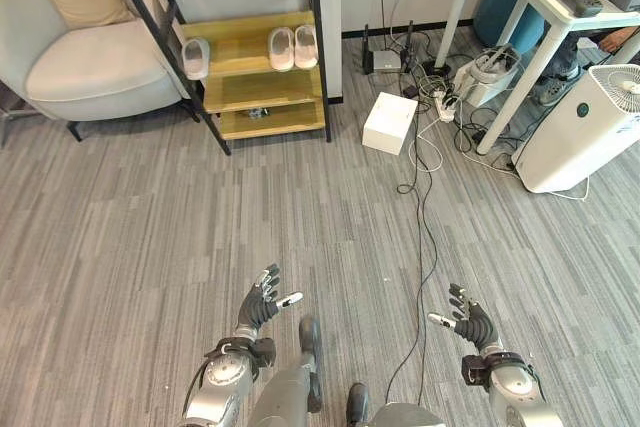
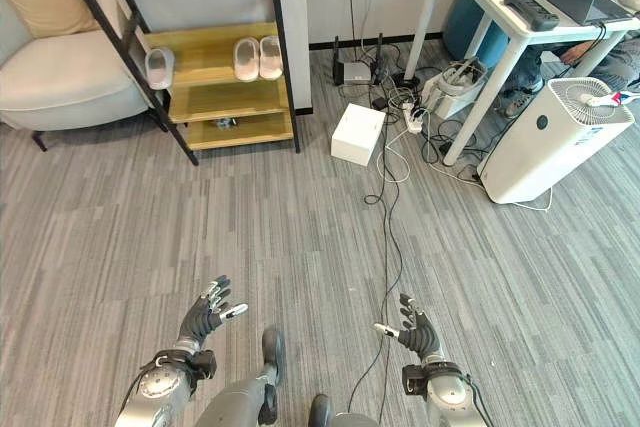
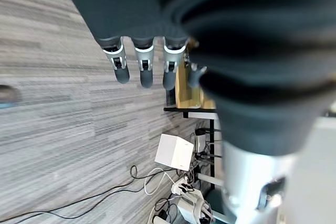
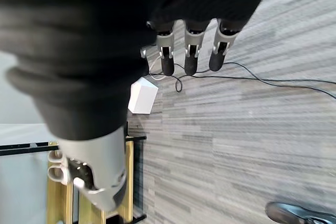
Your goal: Arrange the slippers neatly on the shoe rack.
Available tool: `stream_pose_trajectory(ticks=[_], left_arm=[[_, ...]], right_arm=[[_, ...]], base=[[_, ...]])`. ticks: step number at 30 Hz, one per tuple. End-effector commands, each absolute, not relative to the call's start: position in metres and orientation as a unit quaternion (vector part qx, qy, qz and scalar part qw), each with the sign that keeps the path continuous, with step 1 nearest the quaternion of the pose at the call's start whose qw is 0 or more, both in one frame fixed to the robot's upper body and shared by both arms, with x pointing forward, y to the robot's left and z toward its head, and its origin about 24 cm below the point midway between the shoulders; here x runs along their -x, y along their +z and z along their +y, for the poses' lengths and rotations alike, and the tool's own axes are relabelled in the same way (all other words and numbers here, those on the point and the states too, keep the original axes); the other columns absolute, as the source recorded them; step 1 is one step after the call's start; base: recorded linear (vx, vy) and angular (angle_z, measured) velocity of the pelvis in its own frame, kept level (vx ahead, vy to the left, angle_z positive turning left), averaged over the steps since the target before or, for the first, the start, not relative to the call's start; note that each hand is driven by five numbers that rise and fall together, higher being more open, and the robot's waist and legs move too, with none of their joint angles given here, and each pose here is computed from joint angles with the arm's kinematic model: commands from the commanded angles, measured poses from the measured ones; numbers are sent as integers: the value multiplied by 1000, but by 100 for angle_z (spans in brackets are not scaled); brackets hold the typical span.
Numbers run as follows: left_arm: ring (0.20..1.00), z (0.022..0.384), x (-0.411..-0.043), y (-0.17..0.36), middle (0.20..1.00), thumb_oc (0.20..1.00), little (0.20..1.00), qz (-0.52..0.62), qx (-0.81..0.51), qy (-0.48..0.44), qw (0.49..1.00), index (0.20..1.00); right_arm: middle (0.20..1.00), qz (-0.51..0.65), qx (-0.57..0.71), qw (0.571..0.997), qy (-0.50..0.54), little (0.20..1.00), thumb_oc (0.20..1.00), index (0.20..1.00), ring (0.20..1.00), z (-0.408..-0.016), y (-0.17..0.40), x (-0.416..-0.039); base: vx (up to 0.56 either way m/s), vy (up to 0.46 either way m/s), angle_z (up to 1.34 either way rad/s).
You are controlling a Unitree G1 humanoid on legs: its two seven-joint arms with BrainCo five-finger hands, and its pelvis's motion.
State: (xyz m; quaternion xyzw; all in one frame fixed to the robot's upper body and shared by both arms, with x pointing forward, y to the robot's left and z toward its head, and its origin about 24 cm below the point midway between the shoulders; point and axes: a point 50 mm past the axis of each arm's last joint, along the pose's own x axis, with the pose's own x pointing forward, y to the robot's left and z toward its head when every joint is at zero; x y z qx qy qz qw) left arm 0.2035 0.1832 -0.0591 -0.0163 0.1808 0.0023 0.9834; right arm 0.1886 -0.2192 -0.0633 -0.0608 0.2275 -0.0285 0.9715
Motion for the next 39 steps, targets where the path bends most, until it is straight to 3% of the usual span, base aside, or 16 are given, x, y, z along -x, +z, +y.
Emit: stream_pose_trajectory(ticks=[1, 16, 39], left_arm=[[1000, 193, -210, -45, 1000, 1000, 1000, 139, 3, 14, 990, 1000], [1000, 190, -210, -43, 1000, 1000, 1000, 142, -26, -32, 989, 1000], [1000, 180, -216, -42, 1000, 1000, 1000, 136, 5, -35, 990, 1000]], right_arm=[[1000, 185, 70, 980, -24, 1000, 1000, 1000, 1000, -222, -50, -200], [1000, 186, 57, 981, 21, 1000, 1000, 1000, 1000, -194, -54, -205], [1000, 204, 51, 978, -15, 1000, 1000, 1000, 1000, -219, -57, -195]], base=[[541, 133, -33], [417, 169, -2], [278, -172, 12]])
